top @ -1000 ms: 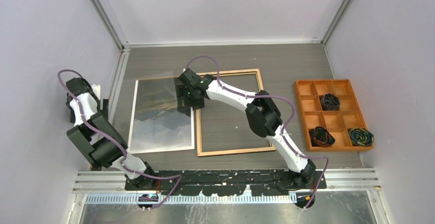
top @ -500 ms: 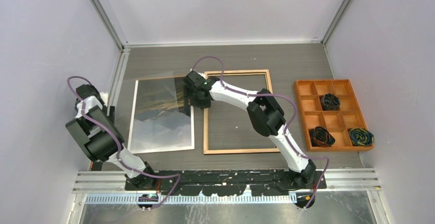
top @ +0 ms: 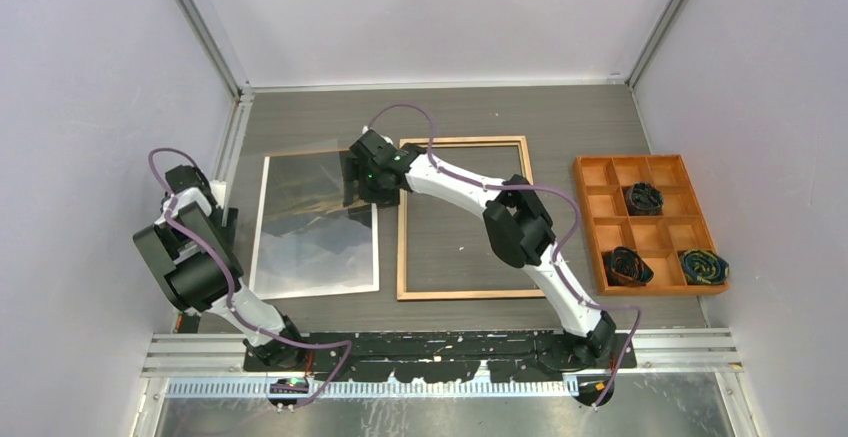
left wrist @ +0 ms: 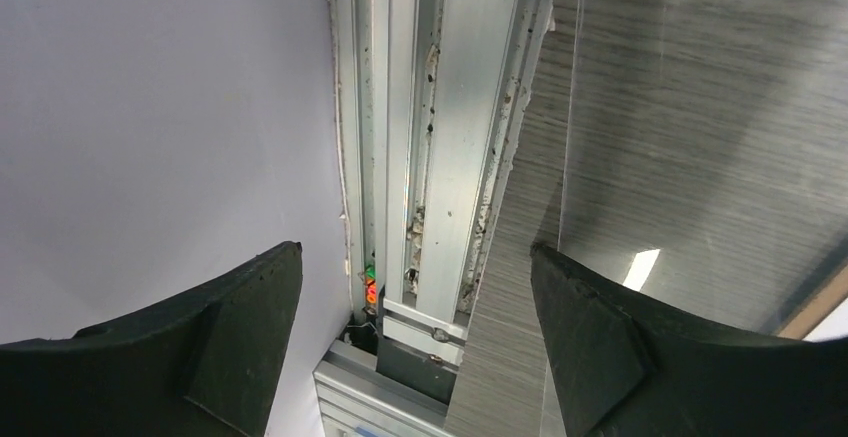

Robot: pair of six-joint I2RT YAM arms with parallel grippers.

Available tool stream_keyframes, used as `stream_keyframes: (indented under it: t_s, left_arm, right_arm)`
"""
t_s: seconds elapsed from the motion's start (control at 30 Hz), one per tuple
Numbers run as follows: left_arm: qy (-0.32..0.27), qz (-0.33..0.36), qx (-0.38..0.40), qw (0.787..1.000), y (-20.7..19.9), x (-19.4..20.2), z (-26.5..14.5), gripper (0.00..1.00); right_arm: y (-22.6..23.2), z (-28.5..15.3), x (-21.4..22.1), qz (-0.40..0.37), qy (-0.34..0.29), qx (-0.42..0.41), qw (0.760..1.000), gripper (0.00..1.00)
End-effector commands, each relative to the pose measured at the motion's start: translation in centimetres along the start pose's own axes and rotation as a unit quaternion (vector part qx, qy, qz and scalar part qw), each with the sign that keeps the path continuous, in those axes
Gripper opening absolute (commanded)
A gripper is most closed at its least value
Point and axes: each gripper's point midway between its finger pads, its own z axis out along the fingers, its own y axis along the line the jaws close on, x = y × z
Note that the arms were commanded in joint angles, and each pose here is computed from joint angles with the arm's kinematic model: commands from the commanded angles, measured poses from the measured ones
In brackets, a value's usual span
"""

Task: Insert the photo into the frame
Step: Move the photo frame to the center of the board, then pick up the photo frame item at the center of the board.

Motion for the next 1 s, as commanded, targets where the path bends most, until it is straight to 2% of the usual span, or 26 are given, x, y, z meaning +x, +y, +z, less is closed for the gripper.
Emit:
stream_keyframes:
  t_s: [0.0,0.4,0.97]
  left_arm:
    - [-0.004,0.009,-0.010,1.000,-0.1,-0.3,0.8,0.86]
    - [0.000,0.042,0.006,0.999,-3.0,-0.1,1.5,0.84]
    - [-0.002,0.071,0.054,0.996,-5.3,0.9,1.3,0.77]
  right_arm:
    - [4.8,-1.4,-2.1,0.006,-0.028,-0.069,0.997,0.86]
    - [4.5,3.3,-0.8,0.027,0.003,-0.072,0.997,0.87]
    - [7.3,4.9,-0.1,0.089,0.024,-0.147,0.985,0.85]
